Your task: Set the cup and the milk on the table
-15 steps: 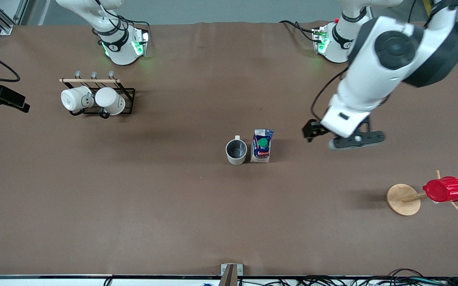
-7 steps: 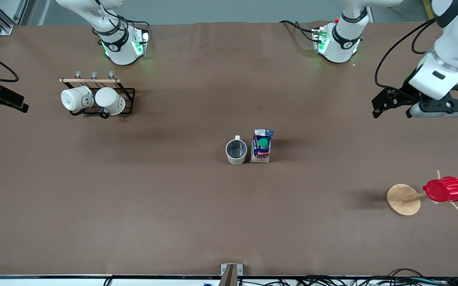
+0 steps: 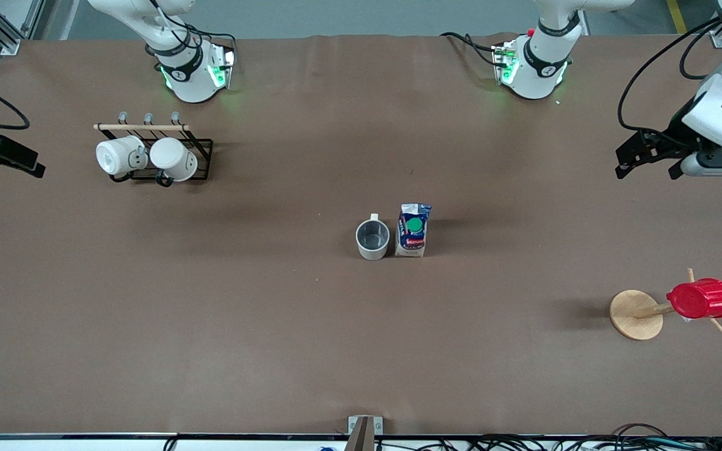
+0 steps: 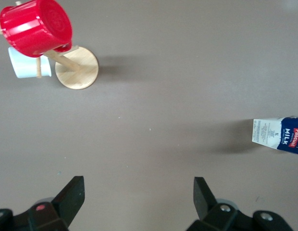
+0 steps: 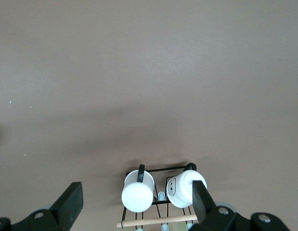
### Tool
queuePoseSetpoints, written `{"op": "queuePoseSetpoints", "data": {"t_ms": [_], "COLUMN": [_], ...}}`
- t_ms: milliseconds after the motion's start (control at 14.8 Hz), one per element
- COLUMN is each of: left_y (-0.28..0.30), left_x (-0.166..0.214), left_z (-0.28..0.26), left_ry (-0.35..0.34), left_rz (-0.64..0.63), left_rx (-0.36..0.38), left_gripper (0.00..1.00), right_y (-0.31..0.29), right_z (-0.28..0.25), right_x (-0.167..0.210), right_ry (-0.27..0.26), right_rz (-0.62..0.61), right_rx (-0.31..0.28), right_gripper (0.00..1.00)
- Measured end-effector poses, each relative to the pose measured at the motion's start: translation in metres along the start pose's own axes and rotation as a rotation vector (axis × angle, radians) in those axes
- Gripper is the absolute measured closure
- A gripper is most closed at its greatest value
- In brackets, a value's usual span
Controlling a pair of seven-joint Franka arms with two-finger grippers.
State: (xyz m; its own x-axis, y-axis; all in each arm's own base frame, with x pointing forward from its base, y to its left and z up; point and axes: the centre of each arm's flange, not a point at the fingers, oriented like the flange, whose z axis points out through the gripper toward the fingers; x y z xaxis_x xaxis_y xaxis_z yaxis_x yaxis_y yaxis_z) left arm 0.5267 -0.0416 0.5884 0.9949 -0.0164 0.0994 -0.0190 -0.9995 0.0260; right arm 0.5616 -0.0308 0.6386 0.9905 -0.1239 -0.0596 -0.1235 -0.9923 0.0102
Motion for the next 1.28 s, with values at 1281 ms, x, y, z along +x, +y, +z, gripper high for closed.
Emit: {"op": "queuePoseSetpoints", "data": {"t_ms": [1281], "left_y": [-0.004], "left_x": [0.03], "left_z": [-0.004], "left_ry": [-0.057], "left_rz": [0.06], "left_rx": [0.04], "left_gripper": [0.0], "right_y": [0.0], "right_z": [0.0], "right_x": [0.0], "right_ry": [-0.001], "right_rz": [-0.002], "right_rx": [0.0], "right_gripper": [0.0]}}
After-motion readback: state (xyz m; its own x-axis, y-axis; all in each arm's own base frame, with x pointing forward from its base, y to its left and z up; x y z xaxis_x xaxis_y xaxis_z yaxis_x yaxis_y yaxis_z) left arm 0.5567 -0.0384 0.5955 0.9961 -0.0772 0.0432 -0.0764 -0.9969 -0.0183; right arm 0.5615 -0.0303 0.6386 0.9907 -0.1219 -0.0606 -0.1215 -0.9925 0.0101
